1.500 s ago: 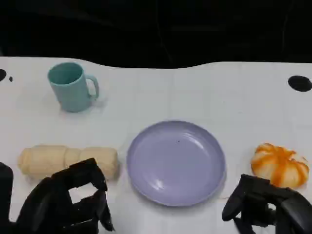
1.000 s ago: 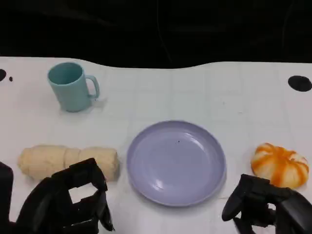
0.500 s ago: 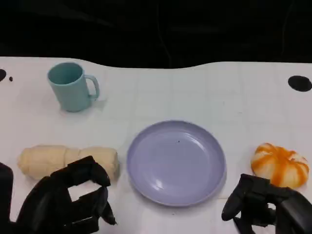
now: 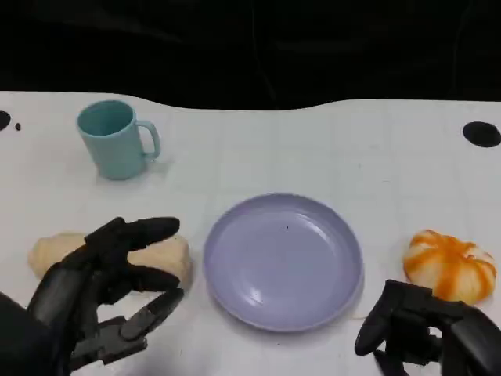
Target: Grasp the towel on the left side of the plate with the left hand and place it into the plate.
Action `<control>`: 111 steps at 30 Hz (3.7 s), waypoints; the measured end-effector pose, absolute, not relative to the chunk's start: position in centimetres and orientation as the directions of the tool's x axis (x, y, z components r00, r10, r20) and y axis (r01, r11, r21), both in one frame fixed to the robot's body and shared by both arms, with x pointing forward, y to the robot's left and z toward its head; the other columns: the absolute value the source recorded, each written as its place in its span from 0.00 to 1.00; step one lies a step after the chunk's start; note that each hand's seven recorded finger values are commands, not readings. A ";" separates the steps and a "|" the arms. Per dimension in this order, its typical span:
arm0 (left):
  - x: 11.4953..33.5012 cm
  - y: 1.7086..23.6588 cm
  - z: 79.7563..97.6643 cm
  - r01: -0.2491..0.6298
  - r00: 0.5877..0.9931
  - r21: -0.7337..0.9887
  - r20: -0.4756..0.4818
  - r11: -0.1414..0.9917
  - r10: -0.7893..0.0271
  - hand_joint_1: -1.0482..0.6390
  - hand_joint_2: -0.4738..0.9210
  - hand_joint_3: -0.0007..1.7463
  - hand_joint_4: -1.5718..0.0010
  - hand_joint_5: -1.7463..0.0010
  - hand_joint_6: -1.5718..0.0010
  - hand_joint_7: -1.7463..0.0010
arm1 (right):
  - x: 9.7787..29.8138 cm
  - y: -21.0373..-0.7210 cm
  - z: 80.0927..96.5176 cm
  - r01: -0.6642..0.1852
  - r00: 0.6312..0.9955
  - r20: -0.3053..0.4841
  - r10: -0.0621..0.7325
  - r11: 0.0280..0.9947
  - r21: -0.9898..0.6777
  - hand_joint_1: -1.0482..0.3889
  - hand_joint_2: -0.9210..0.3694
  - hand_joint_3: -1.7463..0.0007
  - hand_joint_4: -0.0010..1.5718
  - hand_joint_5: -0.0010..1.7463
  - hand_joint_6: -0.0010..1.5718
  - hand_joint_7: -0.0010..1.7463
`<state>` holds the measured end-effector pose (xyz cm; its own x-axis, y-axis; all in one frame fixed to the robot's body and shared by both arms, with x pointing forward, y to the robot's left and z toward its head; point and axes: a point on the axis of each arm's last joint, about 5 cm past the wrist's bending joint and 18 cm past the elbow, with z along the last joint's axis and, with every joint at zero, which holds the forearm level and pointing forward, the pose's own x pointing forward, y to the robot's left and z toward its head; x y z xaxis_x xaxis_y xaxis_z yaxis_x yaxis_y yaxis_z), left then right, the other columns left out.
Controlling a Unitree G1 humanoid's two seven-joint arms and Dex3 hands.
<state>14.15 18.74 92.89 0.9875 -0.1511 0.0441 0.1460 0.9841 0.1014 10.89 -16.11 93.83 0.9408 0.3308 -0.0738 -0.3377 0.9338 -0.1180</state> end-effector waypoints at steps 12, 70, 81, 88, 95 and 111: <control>14.6 19.4 93.0 0.023 0.987 0.570 0.118 0.822 -0.110 0.41 0.94 0.00 0.98 0.57 0.82 0.99 | 10.8 -16.0 93.8 -0.341 0.939 -0.075 0.334 0.933 -0.116 0.72 0.25 0.36 0.46 1.00 0.39 0.85; 24.6 17.3 88.4 -0.024 0.995 0.918 0.062 0.395 -0.083 0.50 0.82 0.49 0.44 0.00 0.61 0.00 | 10.6 -16.1 94.1 -0.334 0.942 -0.077 0.327 0.935 -0.120 0.70 0.26 0.37 0.45 1.00 0.39 0.83; 24.3 14.3 92.5 -0.033 0.967 0.897 0.140 0.440 -0.213 0.49 0.72 0.55 0.41 0.00 0.59 0.00 | 10.7 -16.4 94.1 -0.328 0.944 -0.076 0.321 0.936 -0.126 0.70 0.25 0.38 0.46 1.00 0.39 0.83; 24.8 10.7 93.2 0.024 0.929 0.896 0.143 0.442 -0.342 0.49 0.72 0.47 0.42 0.00 0.58 0.00 | 10.7 -16.4 94.1 -0.334 0.942 -0.078 0.327 0.934 -0.126 0.69 0.25 0.38 0.45 1.00 0.39 0.83; 25.3 7.9 92.8 0.104 0.905 0.896 0.095 0.432 -0.415 0.48 0.73 0.49 0.42 0.00 0.55 0.08 | 10.6 -16.4 94.1 -0.334 0.942 -0.082 0.326 0.934 -0.124 0.70 0.25 0.38 0.45 1.00 0.39 0.83; 25.3 4.9 92.7 0.288 0.855 0.890 -0.072 0.354 -0.513 0.43 0.97 0.09 0.68 0.41 0.60 0.90 | 10.6 -16.4 94.1 -0.337 0.941 -0.080 0.329 0.933 -0.124 0.68 0.25 0.39 0.45 1.00 0.40 0.83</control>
